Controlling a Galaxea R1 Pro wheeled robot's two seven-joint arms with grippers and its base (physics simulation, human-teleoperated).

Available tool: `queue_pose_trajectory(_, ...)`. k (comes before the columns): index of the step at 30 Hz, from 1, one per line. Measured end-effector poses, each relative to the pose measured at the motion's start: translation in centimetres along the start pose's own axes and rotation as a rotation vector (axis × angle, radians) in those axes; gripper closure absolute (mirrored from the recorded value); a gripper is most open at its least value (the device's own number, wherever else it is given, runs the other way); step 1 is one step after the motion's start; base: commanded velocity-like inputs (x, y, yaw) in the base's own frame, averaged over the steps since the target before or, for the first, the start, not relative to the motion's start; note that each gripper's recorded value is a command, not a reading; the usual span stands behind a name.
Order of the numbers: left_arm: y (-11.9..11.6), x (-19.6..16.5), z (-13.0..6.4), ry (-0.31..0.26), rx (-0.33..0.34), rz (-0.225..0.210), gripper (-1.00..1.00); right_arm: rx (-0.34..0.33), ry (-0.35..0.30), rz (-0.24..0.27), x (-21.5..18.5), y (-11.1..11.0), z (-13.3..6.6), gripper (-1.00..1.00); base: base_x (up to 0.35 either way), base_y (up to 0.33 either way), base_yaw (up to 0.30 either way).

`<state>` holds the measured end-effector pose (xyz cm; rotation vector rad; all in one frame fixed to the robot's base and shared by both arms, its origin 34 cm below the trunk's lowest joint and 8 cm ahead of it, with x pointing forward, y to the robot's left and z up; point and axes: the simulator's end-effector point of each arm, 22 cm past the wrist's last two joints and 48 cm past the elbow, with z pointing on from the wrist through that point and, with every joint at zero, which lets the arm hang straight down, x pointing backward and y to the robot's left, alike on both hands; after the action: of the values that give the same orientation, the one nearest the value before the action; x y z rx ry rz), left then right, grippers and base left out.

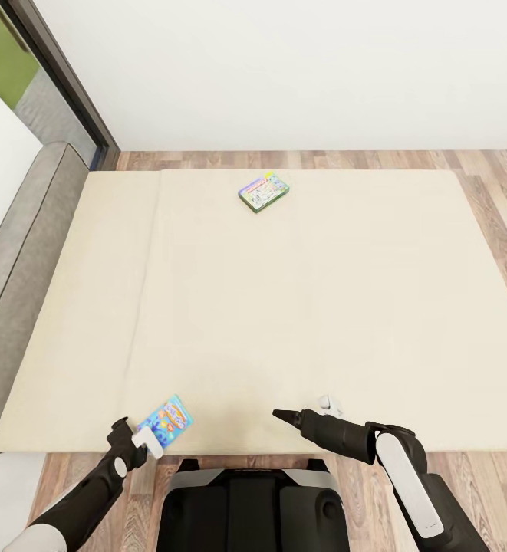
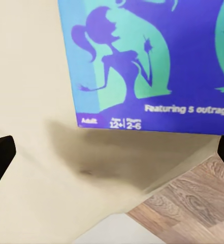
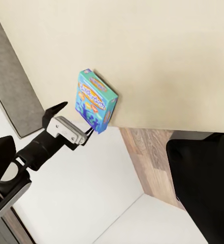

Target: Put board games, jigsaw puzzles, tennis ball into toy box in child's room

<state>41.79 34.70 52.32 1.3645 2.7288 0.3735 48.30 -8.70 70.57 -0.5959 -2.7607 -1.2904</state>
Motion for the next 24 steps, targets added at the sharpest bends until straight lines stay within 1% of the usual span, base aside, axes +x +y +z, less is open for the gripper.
queue_pose_trajectory(8,-0.65,0.02,-0.01,0.004,0.034,-0.005,-1.00,0.000,0.000,0.000,0.00,0.01,0.00,-1.00,0.000,0.000,0.000)
queue_pose_trajectory(17,-0.50,0.24,0.04,0.007,0.039,-0.023,-1.00,-0.001,0.000,0.000,0.00,0.03,0.00,-1.00,0.000,0.000,0.000)
queue_pose_trajectory(20,-0.51,0.37,0.06,0.009,0.047,-0.033,-1.00,-0.001,0.000,0.000,-0.01,0.01,-0.02,-1.00,0.000,0.000,0.000)
queue_pose_trajectory(24,-0.85,0.76,0.08,0.019,0.078,-0.057,-1.00,-0.001,0.000,-0.001,-0.01,0.00,-0.03,-1.00,0.000,0.000,0.000)
